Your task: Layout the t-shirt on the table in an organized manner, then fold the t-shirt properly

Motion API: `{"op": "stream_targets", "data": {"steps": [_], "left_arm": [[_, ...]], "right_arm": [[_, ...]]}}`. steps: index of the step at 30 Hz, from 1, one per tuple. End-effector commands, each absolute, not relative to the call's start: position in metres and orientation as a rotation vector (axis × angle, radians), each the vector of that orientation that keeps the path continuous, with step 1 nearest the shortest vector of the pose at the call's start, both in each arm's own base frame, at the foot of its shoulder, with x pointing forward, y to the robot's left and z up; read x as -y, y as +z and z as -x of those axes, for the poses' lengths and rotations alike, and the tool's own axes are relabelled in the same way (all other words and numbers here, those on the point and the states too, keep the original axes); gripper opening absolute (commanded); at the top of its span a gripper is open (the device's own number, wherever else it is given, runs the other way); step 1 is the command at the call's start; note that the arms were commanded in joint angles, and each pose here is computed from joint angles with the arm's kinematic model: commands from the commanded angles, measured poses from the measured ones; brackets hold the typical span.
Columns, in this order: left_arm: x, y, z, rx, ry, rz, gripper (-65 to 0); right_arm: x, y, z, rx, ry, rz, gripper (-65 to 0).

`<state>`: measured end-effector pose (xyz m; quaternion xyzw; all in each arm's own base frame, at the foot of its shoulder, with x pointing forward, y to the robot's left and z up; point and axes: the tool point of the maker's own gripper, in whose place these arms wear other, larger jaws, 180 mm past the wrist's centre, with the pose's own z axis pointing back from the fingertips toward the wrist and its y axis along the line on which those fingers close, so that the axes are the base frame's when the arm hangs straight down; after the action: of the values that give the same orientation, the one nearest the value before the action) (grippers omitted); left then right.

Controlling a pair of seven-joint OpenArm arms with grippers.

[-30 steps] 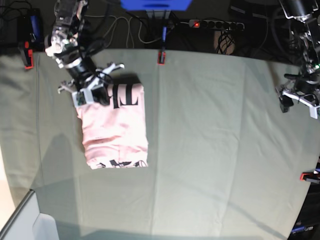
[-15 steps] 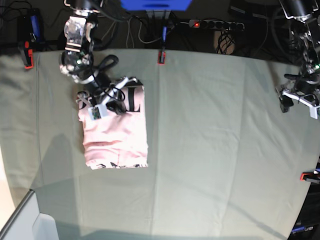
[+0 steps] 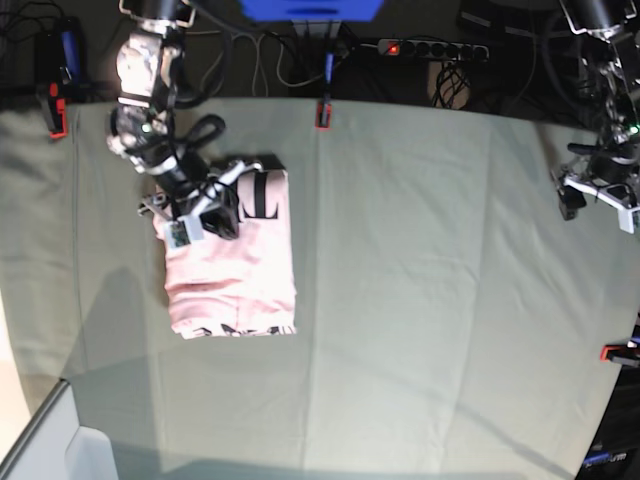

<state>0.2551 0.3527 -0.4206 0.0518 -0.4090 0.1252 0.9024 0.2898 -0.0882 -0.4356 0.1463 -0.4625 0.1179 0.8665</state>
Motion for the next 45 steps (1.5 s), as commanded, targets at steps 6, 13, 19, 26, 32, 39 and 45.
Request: {"op": "stream_targets", "data": {"steps": [6, 13, 19, 26, 32, 39, 45], "left_arm": [[-0.361, -0.406, -0.262, 0.89, 0.247, -0.127, -11.8], [-0.364, -0.417, -0.242, 0.844, 0.238, -0.138, -11.8], [-0.354, -0.409, -0.223, 0.84, 0.187, -0.15, -12.1], [-0.34, -0.404, -0.188, 0.802, 0.124, -0.159, -32.2], [-0.337, -0.425, -0.15, 0.709, 0.137, -0.154, -65.0], [-0.334, -0.467, -0.09, 0.55, 0.208, -0.135, -65.0], [-0.32, -0.535, -0.032, 0.363, 0.372, -0.079, -65.0]], "right_arm": [[0.099, -0.447, -0.318, 0.964, 0.231, -0.335, -65.0], [0.129, -0.407, -0.333, 1.082, 0.194, -0.246, -65.0], [0.153, -0.353, -0.302, 1.203, 0.175, -0.108, -65.0], [0.222, -0.366, -0.22, 1.069, 0.092, 0.086, -65.0], [0.288, -0.408, -0.135, 0.781, -0.087, 0.209, -65.0], [0.312, -0.466, -0.046, 0.537, -0.331, 0.184, -65.0], [0.272, -0.544, 0.022, 0.304, -0.45, -0.009, -65.0]]}}
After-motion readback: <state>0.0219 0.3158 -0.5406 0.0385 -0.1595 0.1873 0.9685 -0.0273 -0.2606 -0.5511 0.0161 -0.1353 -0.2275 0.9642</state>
